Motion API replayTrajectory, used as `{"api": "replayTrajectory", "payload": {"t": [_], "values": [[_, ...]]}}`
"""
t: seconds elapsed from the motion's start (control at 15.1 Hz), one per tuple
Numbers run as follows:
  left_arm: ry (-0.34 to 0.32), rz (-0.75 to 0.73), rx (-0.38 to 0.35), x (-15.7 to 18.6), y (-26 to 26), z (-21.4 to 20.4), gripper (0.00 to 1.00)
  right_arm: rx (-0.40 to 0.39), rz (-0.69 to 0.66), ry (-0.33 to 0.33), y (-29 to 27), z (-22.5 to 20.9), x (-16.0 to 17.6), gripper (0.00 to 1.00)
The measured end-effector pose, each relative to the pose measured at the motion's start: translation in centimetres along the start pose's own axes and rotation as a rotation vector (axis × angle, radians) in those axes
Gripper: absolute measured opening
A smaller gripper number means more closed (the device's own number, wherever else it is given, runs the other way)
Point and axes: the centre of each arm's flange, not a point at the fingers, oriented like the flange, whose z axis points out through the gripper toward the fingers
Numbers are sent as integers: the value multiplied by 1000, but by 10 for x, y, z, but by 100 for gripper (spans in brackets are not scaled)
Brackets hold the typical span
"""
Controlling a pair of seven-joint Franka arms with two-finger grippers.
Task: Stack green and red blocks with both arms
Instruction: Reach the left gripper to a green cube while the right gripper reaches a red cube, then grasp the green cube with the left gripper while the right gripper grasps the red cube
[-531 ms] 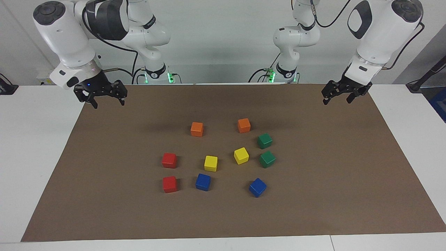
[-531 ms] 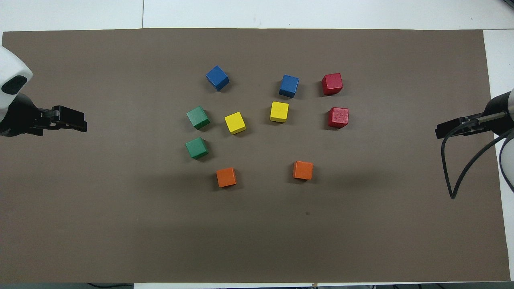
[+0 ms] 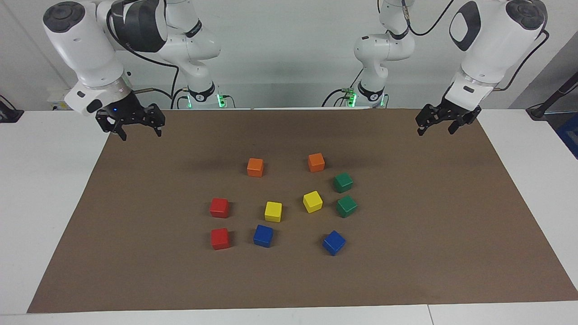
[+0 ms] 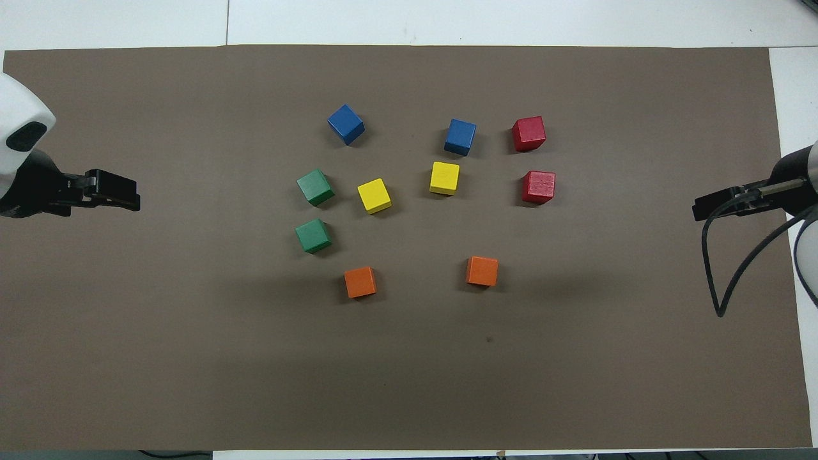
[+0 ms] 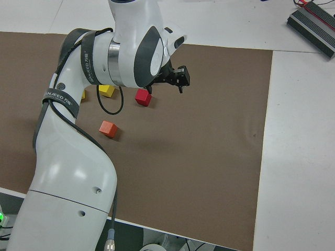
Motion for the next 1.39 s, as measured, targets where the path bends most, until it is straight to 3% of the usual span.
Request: {"api": "replayTrajectory", "payload": {"t": [0.27, 0.53, 0.73, 0.93, 1.13, 1.39], "values": [[1, 0, 0, 0, 0, 0, 100, 0, 27, 1, -6, 0, 1, 100], [-2, 28, 0, 5, 21, 15, 100, -4, 114, 25, -64, 11, 15, 100], [7, -9, -5, 17, 70, 48, 100, -2, 205, 40, -119, 54, 41, 100], [44, -19, -20, 23, 123, 108, 100, 37, 341, 29, -144, 117, 72, 100], [101, -175, -50, 16, 146, 156, 100, 32, 394, 35, -149, 170, 93, 100], [71, -265, -45, 0, 169, 185, 100, 20, 419, 35, -166, 210, 104, 100]]}}
